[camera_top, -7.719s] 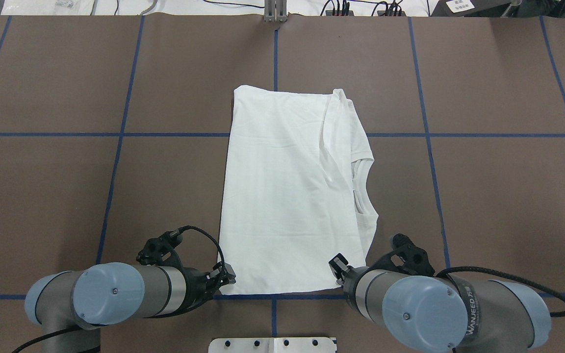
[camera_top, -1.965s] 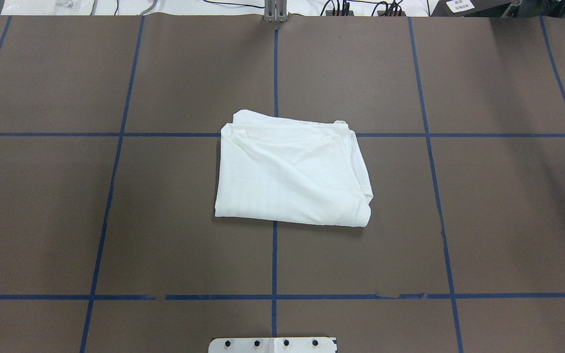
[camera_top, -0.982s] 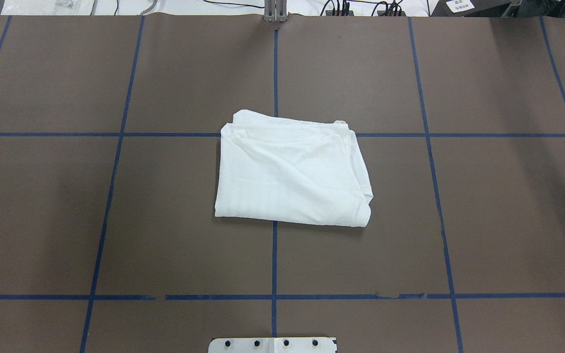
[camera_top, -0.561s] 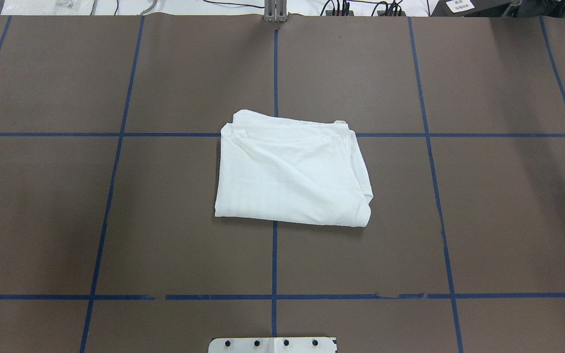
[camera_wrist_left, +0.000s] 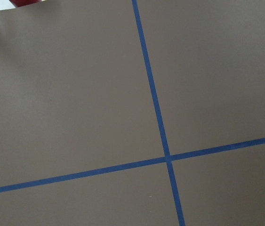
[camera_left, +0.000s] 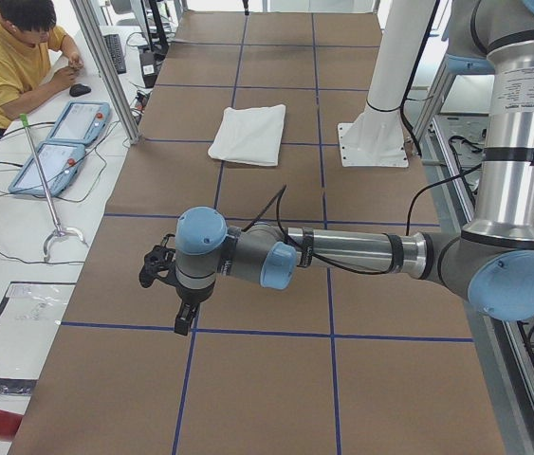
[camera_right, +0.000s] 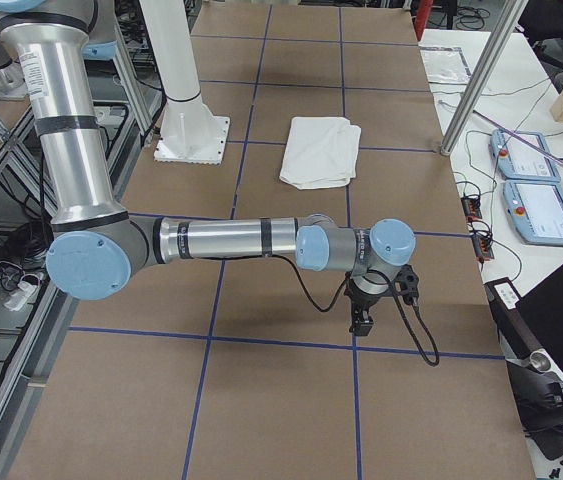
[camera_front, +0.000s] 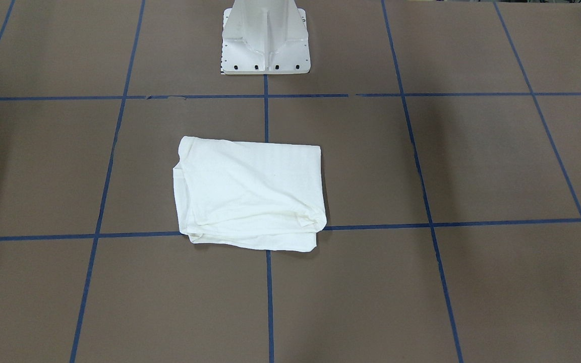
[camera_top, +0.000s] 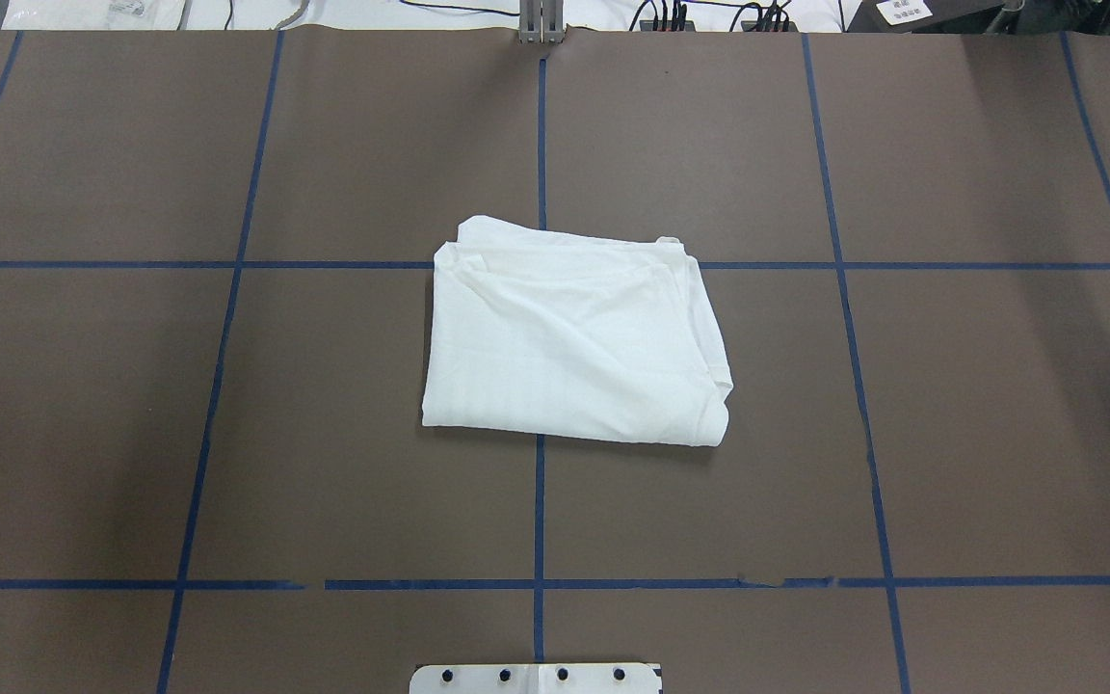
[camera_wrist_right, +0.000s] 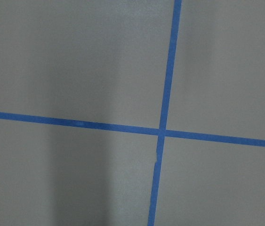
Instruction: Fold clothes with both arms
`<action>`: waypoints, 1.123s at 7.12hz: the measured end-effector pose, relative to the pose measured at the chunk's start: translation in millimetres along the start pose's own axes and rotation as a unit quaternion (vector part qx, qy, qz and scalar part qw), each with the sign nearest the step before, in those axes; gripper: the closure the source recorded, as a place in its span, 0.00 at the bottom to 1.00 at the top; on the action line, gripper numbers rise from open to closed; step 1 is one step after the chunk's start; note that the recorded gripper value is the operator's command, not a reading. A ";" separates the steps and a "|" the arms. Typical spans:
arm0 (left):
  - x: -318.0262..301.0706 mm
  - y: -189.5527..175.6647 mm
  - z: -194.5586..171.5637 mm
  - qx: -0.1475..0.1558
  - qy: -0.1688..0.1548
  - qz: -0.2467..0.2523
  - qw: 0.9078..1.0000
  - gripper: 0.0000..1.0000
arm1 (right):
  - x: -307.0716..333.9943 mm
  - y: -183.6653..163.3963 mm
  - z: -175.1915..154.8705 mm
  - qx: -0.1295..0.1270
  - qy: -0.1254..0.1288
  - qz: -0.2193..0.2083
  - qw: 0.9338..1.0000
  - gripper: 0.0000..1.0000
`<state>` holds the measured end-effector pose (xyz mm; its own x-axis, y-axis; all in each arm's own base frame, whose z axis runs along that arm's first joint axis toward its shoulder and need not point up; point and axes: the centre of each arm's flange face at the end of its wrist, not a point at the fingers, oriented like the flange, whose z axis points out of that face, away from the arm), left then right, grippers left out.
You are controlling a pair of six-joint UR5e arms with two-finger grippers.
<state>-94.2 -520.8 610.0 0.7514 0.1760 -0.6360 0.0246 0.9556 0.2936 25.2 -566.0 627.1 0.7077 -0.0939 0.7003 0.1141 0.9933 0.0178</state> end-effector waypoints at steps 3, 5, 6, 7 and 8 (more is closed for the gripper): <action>9.6 -5.6 -9.7 0.011 0.001 0.007 1.000 0.00 | 1.2 11.2 3.9 -0.001 -0.023 0.005 1.000 0.00; 14.0 -5.7 -10.6 0.012 0.019 0.008 1.000 0.00 | 1.2 11.7 2.9 0.000 -0.028 0.006 1.000 0.00; 15.5 -5.5 -10.9 0.012 0.025 0.008 1.000 0.00 | 0.6 11.2 1.8 0.002 -0.028 0.005 1.000 0.00; 15.8 -5.1 -10.9 0.013 0.026 0.008 1.000 0.00 | 0.0 10.8 1.1 0.002 -0.028 0.004 1.000 0.00; 15.2 -3.9 -9.8 0.013 0.026 0.008 1.000 0.00 | -1.3 10.4 -0.4 0.004 -0.027 0.003 1.000 0.00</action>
<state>-89.3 -519.6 592.2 0.7160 0.2039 -0.6676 0.0301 0.9465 0.3213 25.8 -555.5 626.1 0.6693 -0.0849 0.7381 0.1046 0.9943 0.0195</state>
